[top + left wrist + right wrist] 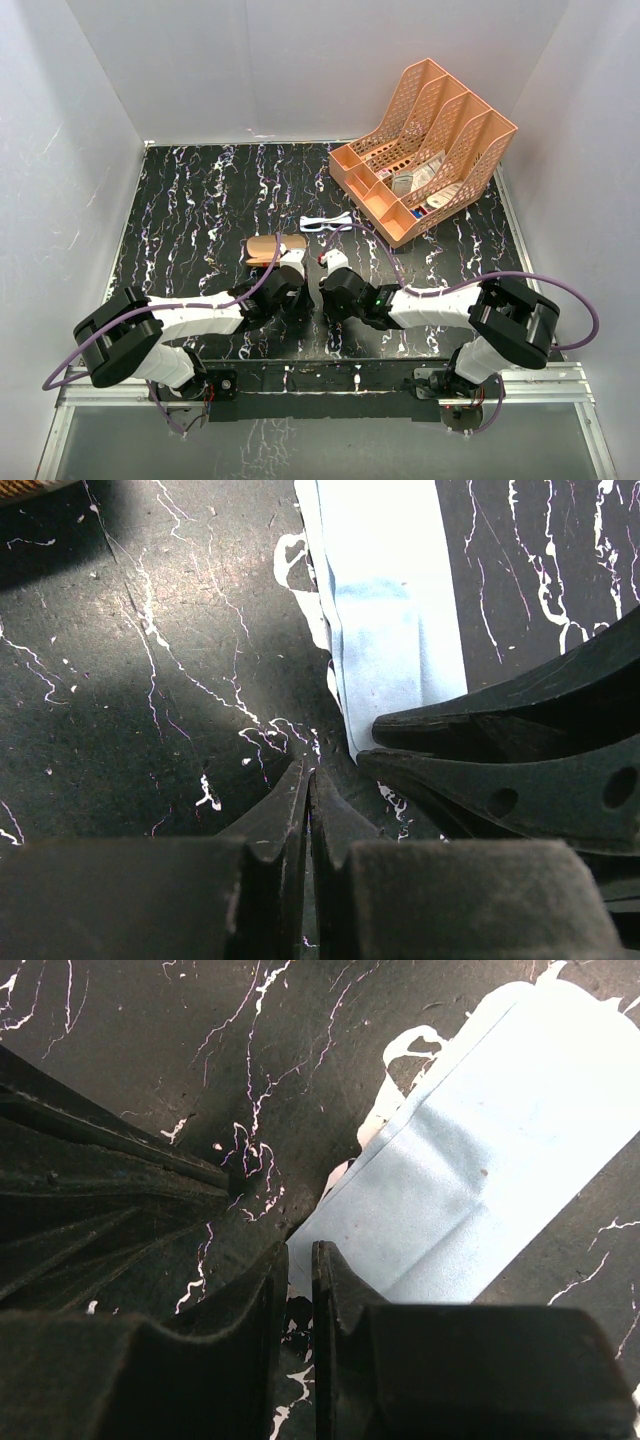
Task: Organize the sunglasses
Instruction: Adjust the glasses cleaning cloth at the center of the board.
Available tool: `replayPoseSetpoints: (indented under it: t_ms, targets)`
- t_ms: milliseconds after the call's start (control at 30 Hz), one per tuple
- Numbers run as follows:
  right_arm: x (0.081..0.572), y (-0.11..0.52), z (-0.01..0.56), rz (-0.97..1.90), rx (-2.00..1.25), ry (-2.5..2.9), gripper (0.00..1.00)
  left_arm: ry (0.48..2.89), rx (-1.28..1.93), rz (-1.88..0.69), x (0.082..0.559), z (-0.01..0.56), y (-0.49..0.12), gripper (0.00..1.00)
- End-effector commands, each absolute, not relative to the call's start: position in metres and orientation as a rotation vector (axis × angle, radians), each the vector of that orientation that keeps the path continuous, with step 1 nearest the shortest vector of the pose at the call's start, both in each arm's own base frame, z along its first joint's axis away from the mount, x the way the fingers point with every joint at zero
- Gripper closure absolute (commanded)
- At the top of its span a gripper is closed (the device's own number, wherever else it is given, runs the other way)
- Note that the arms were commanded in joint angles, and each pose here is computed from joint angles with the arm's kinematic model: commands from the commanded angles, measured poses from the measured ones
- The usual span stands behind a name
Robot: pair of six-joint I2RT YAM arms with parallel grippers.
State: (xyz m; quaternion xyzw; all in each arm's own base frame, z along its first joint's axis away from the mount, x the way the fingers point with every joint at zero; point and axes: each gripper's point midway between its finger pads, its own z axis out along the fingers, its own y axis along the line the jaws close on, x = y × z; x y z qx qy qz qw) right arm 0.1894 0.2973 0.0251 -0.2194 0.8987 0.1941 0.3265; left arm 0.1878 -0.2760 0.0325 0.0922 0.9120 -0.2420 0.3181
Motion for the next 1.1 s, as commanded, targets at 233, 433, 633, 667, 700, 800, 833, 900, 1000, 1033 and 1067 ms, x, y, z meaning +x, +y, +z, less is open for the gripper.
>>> replayPoseSetpoints:
  t_ms: [233, 433, 633, 667, 700, 800, 833, 900, 1000, 1033, 1067]
  targets:
    - [0.195, 0.305, 0.029, 0.48, -0.588, 2.333, 0.88, 2.382, 0.234, -0.681, 0.184, 0.038, -0.277, 1.0]
    - [0.192, 0.302, 0.022, 0.452, -0.596, 2.349, 0.89, 2.38, 0.233, -0.683, 0.184, 0.039, -0.277, 1.0]
    - [0.189, 0.298, 0.016, 0.423, -0.611, 2.365, 0.89, 2.38, 0.23, -0.684, 0.183, 0.039, -0.276, 1.0]
    - [0.189, 0.298, 0.015, 0.417, -0.612, 2.366, 0.89, 2.379, 0.228, -0.685, 0.183, 0.039, -0.276, 1.0]
    - [0.188, 0.297, 0.014, 0.415, -0.613, 2.368, 0.89, 2.376, 0.226, -0.684, 0.183, 0.04, -0.275, 1.0]
    - [0.188, 0.297, 0.012, 0.402, -0.619, 2.375, 0.9, 2.369, 0.213, -0.687, 0.183, 0.042, -0.273, 1.0]
    - [0.187, 0.296, 0.011, 0.397, -0.622, 2.379, 0.91, 2.368, 0.212, -0.69, 0.183, 0.043, -0.273, 1.0]
    - [0.186, 0.296, 0.009, 0.39, -0.625, 2.385, 0.91, 2.365, 0.209, -0.688, 0.183, 0.044, -0.272, 1.0]
    - [0.184, 0.295, 0.006, 0.383, -0.632, 2.393, 0.92, 2.362, 0.206, -0.687, 0.183, 0.044, -0.271, 1.0]
    - [0.184, 0.295, 0.005, 0.381, -0.633, 2.394, 0.92, 2.362, 0.204, -0.687, 0.183, 0.045, -0.271, 1.0]
    - [0.183, 0.295, 0.005, 0.381, -0.634, 2.395, 0.93, 2.363, 0.204, -0.686, 0.183, 0.045, -0.27, 1.0]
